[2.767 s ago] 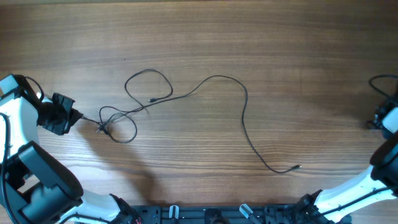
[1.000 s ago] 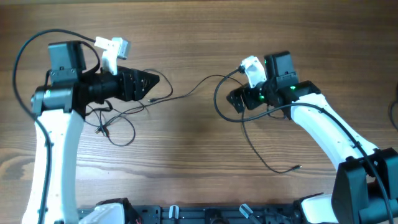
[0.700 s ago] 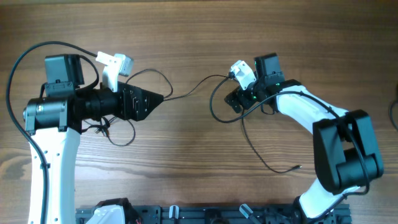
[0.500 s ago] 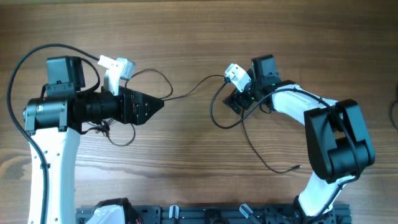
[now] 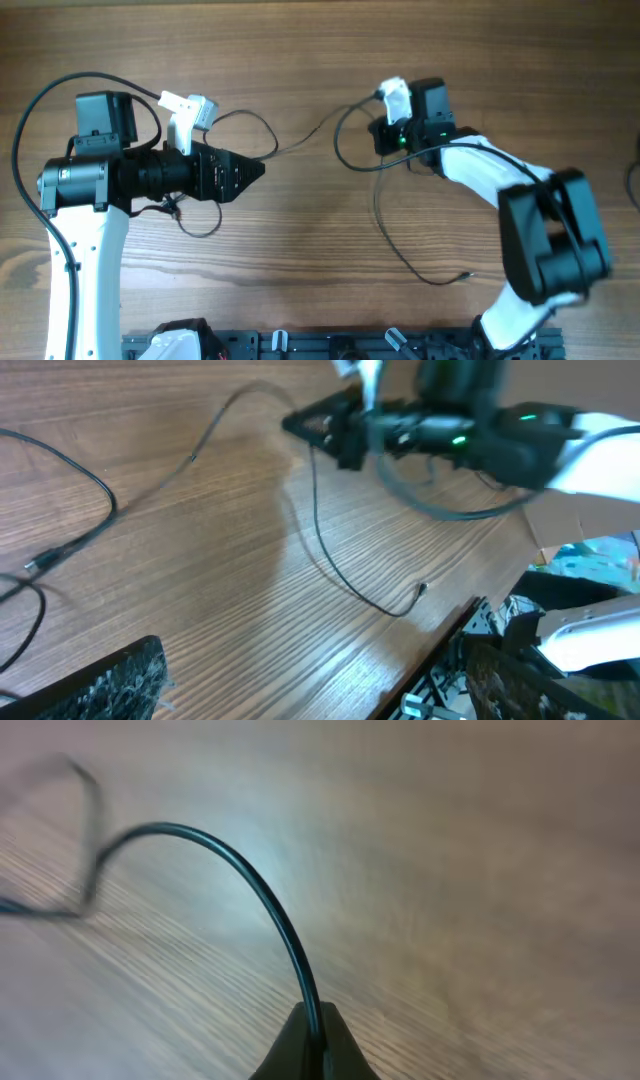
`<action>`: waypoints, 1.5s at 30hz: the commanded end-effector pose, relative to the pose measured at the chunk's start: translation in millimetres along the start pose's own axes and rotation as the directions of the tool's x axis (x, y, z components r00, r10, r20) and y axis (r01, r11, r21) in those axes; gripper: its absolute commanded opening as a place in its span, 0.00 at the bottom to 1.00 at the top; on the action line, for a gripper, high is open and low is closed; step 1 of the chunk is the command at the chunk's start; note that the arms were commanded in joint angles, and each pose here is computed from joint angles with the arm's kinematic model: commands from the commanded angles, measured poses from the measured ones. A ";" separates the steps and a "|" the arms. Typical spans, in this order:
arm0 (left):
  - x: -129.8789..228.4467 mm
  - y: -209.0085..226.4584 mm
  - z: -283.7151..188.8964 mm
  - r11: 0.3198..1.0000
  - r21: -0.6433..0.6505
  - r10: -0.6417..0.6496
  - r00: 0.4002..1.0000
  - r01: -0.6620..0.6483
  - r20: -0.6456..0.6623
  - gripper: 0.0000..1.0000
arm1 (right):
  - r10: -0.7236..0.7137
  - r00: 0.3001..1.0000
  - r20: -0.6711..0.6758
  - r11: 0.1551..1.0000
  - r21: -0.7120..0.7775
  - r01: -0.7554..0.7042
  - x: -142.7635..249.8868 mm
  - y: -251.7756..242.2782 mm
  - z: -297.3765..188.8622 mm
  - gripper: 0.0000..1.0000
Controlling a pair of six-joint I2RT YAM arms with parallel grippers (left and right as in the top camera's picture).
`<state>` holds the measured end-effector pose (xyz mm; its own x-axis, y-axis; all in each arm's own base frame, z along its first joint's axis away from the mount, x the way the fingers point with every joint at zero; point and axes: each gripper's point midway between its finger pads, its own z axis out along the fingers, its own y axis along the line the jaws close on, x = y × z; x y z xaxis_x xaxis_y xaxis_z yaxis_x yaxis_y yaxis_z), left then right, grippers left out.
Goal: Untangle cables
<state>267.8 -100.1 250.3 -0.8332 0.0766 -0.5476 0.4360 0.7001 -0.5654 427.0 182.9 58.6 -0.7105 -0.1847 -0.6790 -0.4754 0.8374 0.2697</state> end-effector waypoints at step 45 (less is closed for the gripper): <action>75.7 -20.1 126.0 0.987 0.146 0.127 0.885 -0.068 -0.447 0.93 | -0.424 0.369 0.827 0.469 0.549 -0.692 -124.7 -185.8 -530.1 0.04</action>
<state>241.8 -197.4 146.4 -0.8397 0.4608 -0.2874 0.5315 0.5885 -0.6093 321.9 -195.2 473.8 0.3754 -0.0830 -0.9231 0.5798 0.7980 0.1641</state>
